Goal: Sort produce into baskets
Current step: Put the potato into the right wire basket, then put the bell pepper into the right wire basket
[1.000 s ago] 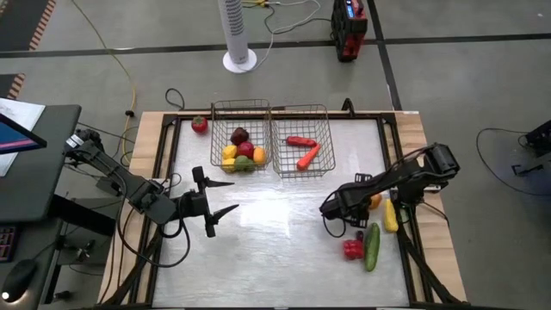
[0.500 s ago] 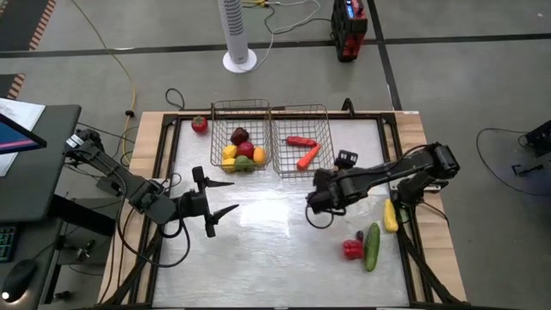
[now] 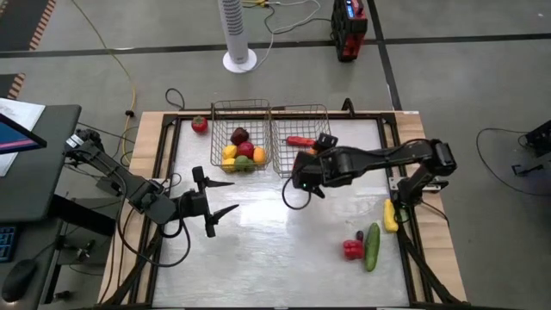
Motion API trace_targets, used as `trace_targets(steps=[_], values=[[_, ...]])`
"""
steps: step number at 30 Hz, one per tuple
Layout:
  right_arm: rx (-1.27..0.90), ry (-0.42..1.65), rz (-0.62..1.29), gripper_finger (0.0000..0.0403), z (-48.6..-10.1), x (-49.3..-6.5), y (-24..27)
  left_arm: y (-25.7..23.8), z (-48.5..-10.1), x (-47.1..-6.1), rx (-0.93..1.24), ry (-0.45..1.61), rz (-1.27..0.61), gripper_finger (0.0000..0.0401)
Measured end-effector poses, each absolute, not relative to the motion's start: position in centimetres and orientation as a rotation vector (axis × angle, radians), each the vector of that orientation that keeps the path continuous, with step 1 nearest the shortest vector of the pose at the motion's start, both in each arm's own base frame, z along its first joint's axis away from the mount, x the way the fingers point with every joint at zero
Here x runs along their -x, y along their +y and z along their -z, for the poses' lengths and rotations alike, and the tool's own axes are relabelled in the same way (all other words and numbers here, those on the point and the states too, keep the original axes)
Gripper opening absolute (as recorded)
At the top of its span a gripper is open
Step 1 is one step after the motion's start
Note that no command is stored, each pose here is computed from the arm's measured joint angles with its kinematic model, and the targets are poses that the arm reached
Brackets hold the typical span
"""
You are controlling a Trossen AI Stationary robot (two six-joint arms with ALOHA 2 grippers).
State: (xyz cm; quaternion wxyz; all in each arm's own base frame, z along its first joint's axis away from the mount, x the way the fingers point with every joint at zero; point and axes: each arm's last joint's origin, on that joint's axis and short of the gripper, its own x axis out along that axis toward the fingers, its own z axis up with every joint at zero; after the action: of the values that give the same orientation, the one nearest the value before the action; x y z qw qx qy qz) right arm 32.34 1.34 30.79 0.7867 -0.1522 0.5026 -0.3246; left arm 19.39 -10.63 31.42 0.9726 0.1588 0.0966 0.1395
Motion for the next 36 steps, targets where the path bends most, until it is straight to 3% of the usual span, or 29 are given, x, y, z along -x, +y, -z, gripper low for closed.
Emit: trace_targets(steps=[12,22,28,36], values=[[0.213,1.056,0.747,0.0323,-30.9,-33.0,-2.2,-10.6,-31.4,-19.4,-0.307,0.193,-0.283,0.027],[0.168,1.087,0.739,0.0394,-30.8,-32.8,-3.5,-10.6,-31.3,-19.4,-0.307,0.199,-0.283,0.027],[0.184,1.134,0.683,0.0391,-30.6,-32.4,-1.6,-10.6,-31.3,-19.4,-0.307,0.2,-0.283,0.027],[0.053,1.277,0.511,0.0386,-29.9,-30.8,3.9,-10.6,-31.3,-19.4,-0.307,0.199,-0.283,0.027]])
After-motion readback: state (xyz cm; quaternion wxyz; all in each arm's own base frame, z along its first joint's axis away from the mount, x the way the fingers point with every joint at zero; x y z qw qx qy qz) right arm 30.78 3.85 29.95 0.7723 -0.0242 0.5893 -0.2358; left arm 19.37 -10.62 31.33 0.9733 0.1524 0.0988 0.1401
